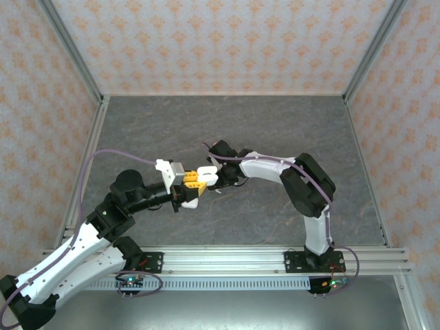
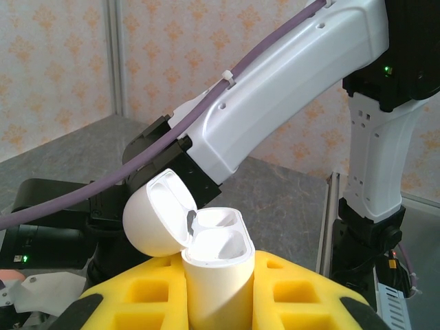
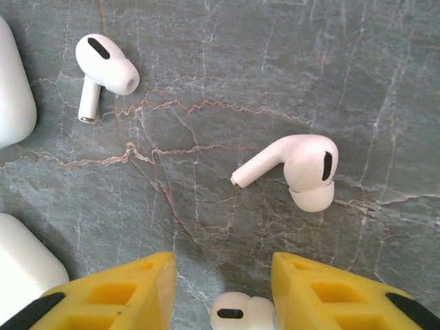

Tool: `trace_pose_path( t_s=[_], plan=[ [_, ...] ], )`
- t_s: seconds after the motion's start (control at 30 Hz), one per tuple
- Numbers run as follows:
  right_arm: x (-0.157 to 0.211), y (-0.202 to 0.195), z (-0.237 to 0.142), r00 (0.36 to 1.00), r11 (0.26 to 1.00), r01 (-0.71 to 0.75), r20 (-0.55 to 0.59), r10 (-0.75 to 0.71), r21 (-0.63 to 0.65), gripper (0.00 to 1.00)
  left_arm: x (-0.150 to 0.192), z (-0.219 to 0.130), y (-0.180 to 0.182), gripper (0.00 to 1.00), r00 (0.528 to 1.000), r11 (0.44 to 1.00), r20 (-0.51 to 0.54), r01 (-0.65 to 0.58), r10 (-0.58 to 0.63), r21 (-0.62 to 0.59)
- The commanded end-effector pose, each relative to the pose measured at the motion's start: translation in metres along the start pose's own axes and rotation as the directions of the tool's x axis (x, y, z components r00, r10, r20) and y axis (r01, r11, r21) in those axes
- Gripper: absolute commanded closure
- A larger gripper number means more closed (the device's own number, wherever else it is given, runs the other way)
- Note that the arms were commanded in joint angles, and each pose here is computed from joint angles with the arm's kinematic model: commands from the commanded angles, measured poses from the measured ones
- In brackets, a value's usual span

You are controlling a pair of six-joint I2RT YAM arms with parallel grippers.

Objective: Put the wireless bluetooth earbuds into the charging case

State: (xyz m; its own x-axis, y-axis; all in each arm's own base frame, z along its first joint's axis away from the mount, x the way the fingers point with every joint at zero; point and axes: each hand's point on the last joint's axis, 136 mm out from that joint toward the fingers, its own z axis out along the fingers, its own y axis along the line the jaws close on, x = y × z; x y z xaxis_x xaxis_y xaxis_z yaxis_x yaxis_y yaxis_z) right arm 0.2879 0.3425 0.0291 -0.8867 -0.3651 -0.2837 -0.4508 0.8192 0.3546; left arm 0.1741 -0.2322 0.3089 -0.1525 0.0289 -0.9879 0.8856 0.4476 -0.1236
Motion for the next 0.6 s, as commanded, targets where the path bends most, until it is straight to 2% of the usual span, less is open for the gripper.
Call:
trace_pose_path(
  t_s=[0.0, 0.57],
  plan=[
    [0.004, 0.004, 0.000, 0.999, 0.999, 0.030, -0.019, -0.031, -0.010, 0.60, -0.003, -0.002, 0.000, 1.00, 1.000, 1.000, 0.016, 0.003, -0.003, -0.007],
    [0.028, -0.005, -0.011, 0.995, 0.998, 0.063, -0.083, -0.061, 0.023, 0.68, -0.002, 0.000, 0.004, 1.00, 1.000, 1.000, 0.010, 0.004, -0.004, -0.024]
  ],
)
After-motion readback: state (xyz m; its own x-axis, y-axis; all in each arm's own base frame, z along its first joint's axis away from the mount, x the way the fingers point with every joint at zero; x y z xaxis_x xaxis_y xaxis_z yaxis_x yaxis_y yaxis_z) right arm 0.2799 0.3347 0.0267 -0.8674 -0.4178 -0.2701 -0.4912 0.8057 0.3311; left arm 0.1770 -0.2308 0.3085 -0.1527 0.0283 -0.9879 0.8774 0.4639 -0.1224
